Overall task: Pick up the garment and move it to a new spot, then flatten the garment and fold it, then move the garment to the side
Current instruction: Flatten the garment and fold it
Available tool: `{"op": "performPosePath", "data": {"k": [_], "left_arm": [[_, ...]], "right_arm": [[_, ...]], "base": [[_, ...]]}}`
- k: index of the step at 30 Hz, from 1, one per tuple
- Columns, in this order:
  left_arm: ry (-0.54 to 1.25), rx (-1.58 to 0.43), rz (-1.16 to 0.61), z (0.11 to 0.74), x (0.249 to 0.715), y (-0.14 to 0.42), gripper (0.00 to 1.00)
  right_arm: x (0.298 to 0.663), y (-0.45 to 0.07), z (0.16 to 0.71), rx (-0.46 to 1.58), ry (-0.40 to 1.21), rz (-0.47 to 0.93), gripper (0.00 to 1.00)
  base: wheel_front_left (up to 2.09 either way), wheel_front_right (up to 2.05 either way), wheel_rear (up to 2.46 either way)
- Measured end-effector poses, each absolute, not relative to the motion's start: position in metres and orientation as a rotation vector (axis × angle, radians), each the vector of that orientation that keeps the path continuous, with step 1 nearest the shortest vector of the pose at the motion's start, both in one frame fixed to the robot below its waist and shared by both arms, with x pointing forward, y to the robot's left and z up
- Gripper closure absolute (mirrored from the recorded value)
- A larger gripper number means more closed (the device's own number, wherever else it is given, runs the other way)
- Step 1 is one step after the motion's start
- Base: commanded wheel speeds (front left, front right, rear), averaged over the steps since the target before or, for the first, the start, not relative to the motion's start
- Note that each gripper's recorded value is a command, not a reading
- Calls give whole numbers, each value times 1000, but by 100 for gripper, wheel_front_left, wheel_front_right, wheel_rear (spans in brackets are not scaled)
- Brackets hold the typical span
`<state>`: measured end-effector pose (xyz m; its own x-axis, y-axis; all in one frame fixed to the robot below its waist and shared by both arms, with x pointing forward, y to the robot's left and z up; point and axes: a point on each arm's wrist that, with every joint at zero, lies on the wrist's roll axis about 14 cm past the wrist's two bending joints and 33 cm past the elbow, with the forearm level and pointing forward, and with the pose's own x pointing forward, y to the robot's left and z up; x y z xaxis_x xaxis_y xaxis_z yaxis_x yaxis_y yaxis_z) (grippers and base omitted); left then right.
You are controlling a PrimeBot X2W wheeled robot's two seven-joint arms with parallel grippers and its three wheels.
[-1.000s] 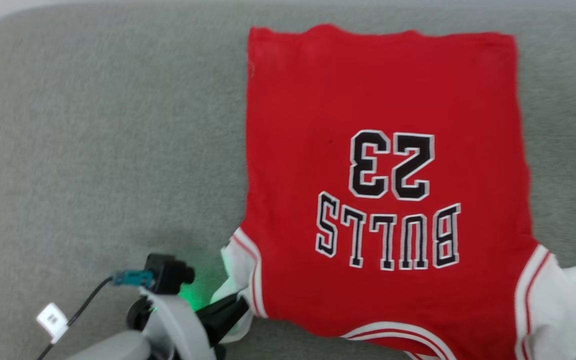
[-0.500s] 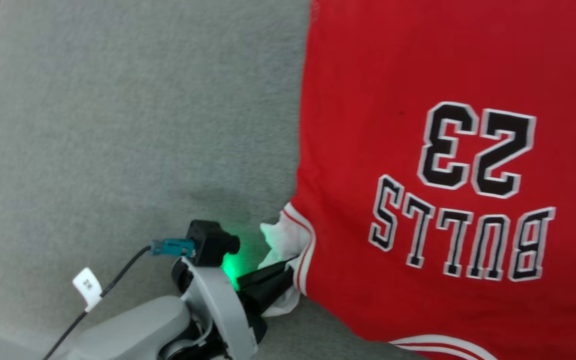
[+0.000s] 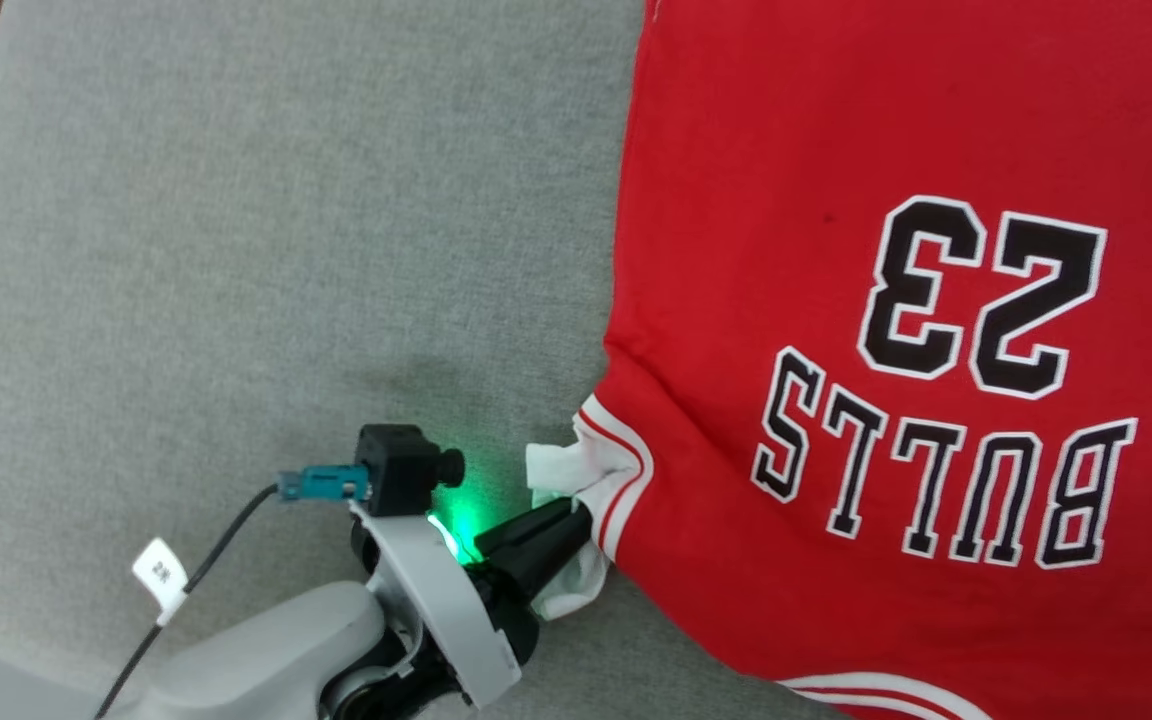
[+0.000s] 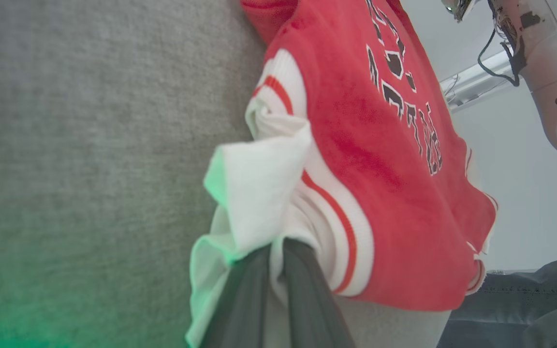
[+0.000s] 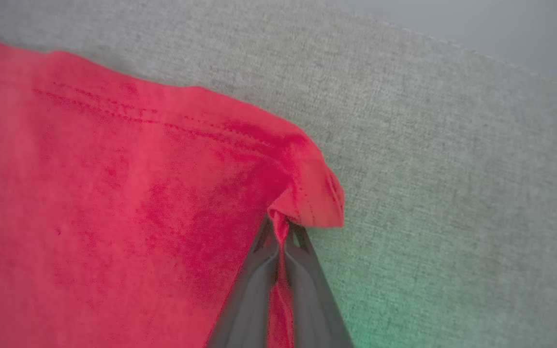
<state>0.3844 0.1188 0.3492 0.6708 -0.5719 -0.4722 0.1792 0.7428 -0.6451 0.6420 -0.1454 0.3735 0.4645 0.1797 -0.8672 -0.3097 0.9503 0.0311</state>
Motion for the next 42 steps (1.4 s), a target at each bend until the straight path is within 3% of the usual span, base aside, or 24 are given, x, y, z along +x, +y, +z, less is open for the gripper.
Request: {"op": "performPosePath", "data": {"k": [8,20,28,36,37,38,42], "left_arm": [[612,-648,-357,371,387,136,100],[555,-580,-338,386,375,152,100],[506,-576,-354,394,392,144,100],[521,-523,-400,390,398,132,100],[524,-517,-408,390,399,130,100],[525,-510,-411,390,400,129,100],[523,-506,-428,392,402,124,100]], "right_arm": [[603,-168,400,-98,985,329,100],[437,-233,410,11,1063,349,100],[324,-213,392,167,1141,360,100],[277,-188,379,218,1196,381,100],[280,-188,380,212,1173,376,58],[286,-191,384,204,1138,365,0],[301,-204,399,168,1059,339,0]], "base": [[0,0,0],[0,0,0],[0,0,0],[0,0,0],[0,0,0],[0,0,0],[0,0,0]]}}
